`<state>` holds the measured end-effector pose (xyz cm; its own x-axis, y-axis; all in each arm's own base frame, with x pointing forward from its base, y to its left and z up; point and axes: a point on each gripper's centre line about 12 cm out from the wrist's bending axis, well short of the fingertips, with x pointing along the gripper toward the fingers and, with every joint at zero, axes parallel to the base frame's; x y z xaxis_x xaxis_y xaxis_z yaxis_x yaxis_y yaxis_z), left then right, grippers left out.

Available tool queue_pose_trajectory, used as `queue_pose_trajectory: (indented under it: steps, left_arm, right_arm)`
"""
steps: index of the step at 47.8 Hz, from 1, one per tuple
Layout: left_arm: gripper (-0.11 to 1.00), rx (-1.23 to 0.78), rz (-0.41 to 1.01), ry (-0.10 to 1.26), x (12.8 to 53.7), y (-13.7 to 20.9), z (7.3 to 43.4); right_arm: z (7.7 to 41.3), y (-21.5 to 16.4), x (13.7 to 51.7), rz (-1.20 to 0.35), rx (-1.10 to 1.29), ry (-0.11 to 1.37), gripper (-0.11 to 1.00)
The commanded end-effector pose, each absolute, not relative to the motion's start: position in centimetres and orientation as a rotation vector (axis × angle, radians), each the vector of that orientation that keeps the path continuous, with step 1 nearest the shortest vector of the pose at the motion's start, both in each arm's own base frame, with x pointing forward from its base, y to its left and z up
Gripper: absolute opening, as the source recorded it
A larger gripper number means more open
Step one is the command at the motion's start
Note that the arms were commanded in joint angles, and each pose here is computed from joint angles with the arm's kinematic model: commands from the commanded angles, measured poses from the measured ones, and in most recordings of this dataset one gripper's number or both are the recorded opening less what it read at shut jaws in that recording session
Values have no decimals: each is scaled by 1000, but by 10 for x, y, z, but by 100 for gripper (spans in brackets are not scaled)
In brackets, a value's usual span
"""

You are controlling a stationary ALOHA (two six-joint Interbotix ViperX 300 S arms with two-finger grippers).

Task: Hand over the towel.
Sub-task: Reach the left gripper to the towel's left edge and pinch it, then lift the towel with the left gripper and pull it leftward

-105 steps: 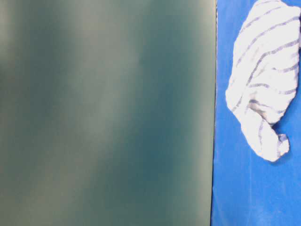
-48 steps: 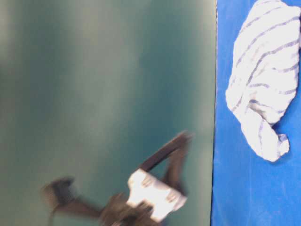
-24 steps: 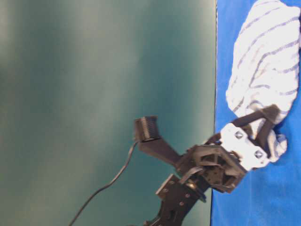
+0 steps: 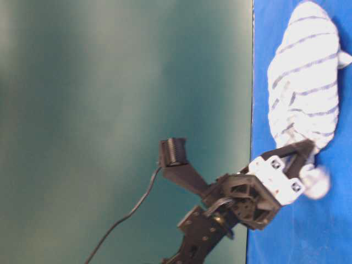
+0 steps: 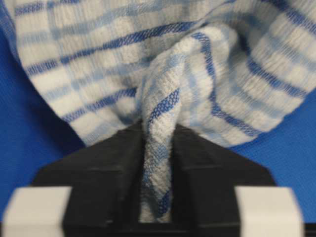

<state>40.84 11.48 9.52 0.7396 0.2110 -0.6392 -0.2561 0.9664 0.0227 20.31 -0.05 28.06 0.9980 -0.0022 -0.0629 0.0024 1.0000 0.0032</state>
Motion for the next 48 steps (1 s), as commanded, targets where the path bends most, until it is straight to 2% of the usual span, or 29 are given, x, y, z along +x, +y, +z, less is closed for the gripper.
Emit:
queue_pose_trajectory:
  steps: [1,15,28,37,48]
  left_arm:
    - [5,-33,254,609,410,116,130]
    - [5,59,250,377,377,105,241]
    - [5,79,207,160,322,70,314]
    - [5,86,171,52,295,51,334]
    - [5,83,161,44,291,47,334]
  right_arm:
    - [287,-1,206,-4,5,48,0]
    - [287,-1,206,-4,6,49,0]
    - [286,-1,206,-4,6,52,0]
    - [282,-1,209,-3,2,69,0]
    - [281,-1,216,-3,0,58,0]
